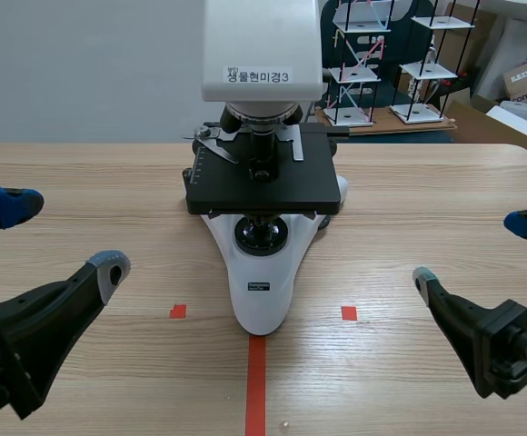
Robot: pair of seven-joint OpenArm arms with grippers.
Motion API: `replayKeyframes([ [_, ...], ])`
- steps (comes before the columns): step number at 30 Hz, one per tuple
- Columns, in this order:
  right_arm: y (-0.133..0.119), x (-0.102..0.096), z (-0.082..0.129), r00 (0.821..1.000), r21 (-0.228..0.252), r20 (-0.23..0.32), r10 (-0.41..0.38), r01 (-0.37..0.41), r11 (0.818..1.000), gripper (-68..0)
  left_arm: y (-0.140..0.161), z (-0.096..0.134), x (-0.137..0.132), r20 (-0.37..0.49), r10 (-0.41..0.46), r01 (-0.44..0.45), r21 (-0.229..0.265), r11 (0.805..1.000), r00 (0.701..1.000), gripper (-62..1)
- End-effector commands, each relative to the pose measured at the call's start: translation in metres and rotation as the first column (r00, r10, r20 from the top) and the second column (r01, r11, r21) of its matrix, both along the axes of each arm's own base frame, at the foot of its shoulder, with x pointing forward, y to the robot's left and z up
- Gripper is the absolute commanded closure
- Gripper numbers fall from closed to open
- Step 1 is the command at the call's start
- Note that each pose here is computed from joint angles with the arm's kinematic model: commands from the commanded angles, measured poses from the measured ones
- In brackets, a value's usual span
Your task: Point at the diaphragm
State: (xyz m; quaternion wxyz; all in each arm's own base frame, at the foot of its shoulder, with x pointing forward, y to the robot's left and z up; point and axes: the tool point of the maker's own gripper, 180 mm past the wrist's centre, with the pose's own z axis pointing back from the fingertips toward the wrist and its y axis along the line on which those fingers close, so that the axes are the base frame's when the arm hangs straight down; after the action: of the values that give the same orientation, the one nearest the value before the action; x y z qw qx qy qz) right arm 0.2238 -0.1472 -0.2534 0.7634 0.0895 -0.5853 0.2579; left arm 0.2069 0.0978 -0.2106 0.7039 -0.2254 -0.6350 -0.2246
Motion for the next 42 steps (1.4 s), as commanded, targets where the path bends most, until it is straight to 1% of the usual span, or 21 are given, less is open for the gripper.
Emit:
replayKeyframes([
  [1, 0.003, 0.002, 0.008, 1.0, 0.004, 0.025, 0.013, -0.013, 1.0, -67.9, -0.002, 0.011, 0.002, 0.034, 0.001, 0.0, -0.019, 1.0, 0.999, -62.3],
  [29, 0.003, 0.002, 0.008, 1.0, 0.004, 0.025, 0.013, -0.013, 1.0, -67.9, 0.0, 0.008, 0.002, 0.028, 0.004, -0.004, -0.016, 1.0, 1.0, -62.3],
  [30, 0.003, 0.002, 0.008, 1.0, 0.004, 0.025, 0.013, -0.013, 1.0, -67.9, 0.0, 0.007, 0.002, 0.025, 0.004, -0.004, -0.017, 1.0, 1.0, -57.6],
  [33, 0.003, 0.002, 0.008, 1.0, 0.004, 0.025, 0.013, -0.013, 1.0, -67.9, -0.002, 0.0, 0.003, 0.018, 0.0, 0.001, -0.019, 1.0, 1.0, -38.5],
  [34, 0.003, 0.002, 0.008, 1.0, 0.004, 0.024, 0.013, -0.013, 1.0, -67.9, -0.002, -0.004, 0.004, 0.009, -0.001, 0.001, -0.022, 1.0, 1.0, -33.3],
  [37, 0.003, 0.002, 0.008, 1.0, 0.004, 0.025, 0.013, -0.013, 1.0, -67.9, -0.002, -0.017, 0.007, -0.011, 0.001, -0.001, -0.04, 0.999, 1.0, -23.4],
  [39, 0.003, 0.002, 0.008, 1.0, 0.004, 0.024, 0.013, -0.013, 1.0, -67.9, -0.002, -0.025, 0.008, -0.011, 0.004, -0.005, -0.062, 0.998, 1.0, -16.6],
  [41, 0.003, 0.002, 0.008, 1.0, 0.004, 0.025, 0.013, -0.013, 1.0, -67.9, 0.0, -0.032, 0.008, 0.01, 0.004, -0.004, -0.075, 0.997, 1.0, -8.6],
  [42, 0.003, 0.002, 0.008, 1.0, 0.004, 0.024, 0.013, -0.013, 1.0, -67.9, 0.001, -0.035, 0.009, 0.026, 0.008, -0.006, -0.088, 0.996, 1.0, -5.7],
])
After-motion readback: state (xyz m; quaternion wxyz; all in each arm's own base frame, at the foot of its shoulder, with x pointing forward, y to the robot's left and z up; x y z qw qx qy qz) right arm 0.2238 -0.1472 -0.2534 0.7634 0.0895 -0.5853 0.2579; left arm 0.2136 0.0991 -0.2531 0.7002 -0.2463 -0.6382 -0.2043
